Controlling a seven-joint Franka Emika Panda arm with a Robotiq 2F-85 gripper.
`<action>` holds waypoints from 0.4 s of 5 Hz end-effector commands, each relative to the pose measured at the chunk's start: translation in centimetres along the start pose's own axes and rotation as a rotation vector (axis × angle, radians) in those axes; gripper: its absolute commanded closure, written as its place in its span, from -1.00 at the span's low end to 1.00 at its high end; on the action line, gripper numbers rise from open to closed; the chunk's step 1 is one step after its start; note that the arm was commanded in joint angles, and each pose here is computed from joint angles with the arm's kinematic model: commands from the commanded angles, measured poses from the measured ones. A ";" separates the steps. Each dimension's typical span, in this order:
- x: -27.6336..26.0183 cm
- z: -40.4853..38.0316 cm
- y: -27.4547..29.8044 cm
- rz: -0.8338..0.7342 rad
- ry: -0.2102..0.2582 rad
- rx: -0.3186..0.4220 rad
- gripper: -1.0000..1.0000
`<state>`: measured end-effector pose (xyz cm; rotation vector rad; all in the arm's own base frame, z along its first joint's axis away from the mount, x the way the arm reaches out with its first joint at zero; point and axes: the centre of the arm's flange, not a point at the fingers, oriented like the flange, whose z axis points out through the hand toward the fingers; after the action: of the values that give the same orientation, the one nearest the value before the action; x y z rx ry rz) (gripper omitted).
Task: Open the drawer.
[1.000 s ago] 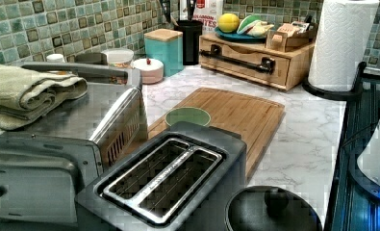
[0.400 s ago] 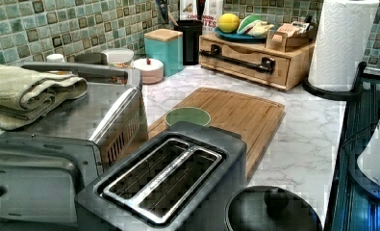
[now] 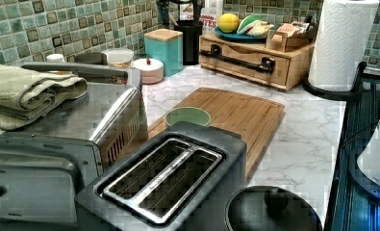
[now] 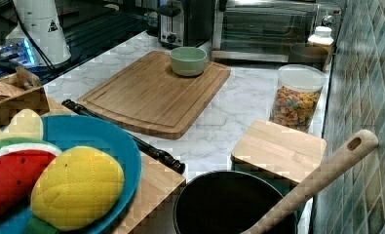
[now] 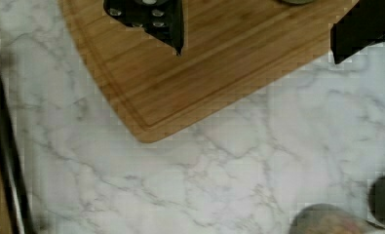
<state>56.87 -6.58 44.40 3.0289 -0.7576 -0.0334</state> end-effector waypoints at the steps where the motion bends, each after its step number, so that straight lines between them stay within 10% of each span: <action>1: 3.4 1.9 9.8 -0.131 0.068 -0.136 -1.00; 2: 4.0 3.4 11.8 -0.188 0.101 -0.159 -1.00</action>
<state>56.09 -16.39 42.40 2.9051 -0.5352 0.0944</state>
